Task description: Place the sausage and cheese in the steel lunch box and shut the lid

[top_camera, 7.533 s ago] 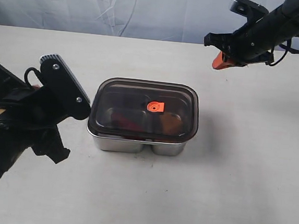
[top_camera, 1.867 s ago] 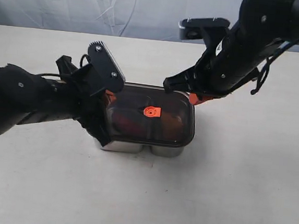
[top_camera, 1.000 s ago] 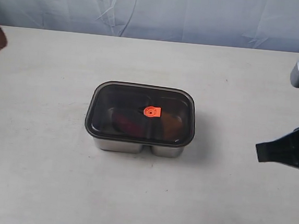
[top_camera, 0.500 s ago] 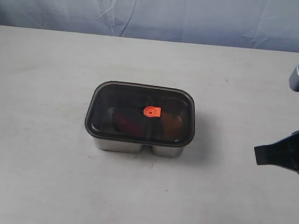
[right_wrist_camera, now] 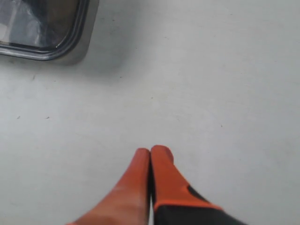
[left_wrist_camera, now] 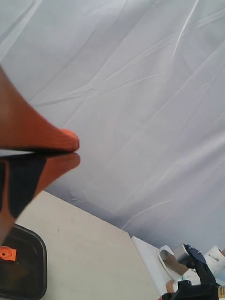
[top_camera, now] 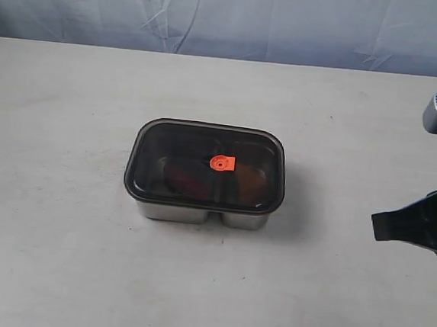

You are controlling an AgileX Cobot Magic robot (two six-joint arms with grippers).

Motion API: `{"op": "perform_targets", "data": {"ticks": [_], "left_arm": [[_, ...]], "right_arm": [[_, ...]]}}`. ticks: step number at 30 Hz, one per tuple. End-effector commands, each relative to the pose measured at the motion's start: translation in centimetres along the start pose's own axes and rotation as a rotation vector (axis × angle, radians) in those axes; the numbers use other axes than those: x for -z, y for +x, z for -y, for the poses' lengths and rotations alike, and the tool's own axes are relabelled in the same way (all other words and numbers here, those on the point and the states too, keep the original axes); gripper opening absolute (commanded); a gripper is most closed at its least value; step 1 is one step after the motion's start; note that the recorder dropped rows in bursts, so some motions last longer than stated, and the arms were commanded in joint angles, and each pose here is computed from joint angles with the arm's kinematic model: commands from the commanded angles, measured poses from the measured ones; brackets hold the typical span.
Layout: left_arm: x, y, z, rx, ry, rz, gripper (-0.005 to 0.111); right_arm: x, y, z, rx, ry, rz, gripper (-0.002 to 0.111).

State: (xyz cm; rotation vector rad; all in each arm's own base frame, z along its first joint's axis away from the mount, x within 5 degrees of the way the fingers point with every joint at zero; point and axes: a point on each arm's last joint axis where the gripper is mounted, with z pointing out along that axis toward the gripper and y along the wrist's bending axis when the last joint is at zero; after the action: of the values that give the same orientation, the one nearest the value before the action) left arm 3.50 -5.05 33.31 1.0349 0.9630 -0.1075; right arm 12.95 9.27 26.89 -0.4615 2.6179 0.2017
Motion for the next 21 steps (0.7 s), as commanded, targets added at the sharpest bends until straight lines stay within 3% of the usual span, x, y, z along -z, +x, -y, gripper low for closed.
{"op": "perform_targets", "data": {"ticks": [1, 3, 6, 8, 11, 12, 16, 19, 21], "left_arm": [[0.3, 0.0, -0.4, 0.036, -0.054, 0.01, 0.0], [0.7, -0.3, -0.4, 0.107, -0.059, 0.04, 0.0], [1.2, -0.2, -0.3, 0.052, -0.08, 0.025, 0.0], [1.5, 0.1, 0.2, 0.076, -0.076, -0.025, 0.0], [2.2, 1.0, 0.8, 0.242, -0.113, -0.148, 0.0], [2.7, 2.1, 1.2, 0.388, -0.207, -0.214, 0.0], [3.8, 5.9, 2.5, 0.642, -0.489, -0.38, 0.0], [4.2, 7.5, 3.0, 0.648, -0.603, -0.502, 0.0], [4.4, 8.4, 3.3, 0.599, -0.619, -0.562, 0.0]], "right_arm": [[0.1, 0.0, 0.0, 0.004, -0.004, 0.012, -0.001], [0.1, 0.0, 0.0, 0.004, -0.005, 0.017, -0.001], [0.1, -0.2, -0.1, 0.005, -0.013, 0.039, -0.001], [0.1, -0.4, -0.1, 0.005, -0.02, 0.056, -0.001], [0.1, -0.5, -0.2, 0.005, -0.026, 0.073, -0.001], [0.1, -0.6, -0.2, 0.005, -0.03, 0.082, -0.001], [0.1, -0.9, -0.4, 0.004, -0.046, 0.119, -0.001], [0.2, -1.1, -0.4, 0.004, -0.053, 0.135, -0.001], [0.2, -1.1, -0.5, 0.004, -0.054, 0.139, -0.001]]}}
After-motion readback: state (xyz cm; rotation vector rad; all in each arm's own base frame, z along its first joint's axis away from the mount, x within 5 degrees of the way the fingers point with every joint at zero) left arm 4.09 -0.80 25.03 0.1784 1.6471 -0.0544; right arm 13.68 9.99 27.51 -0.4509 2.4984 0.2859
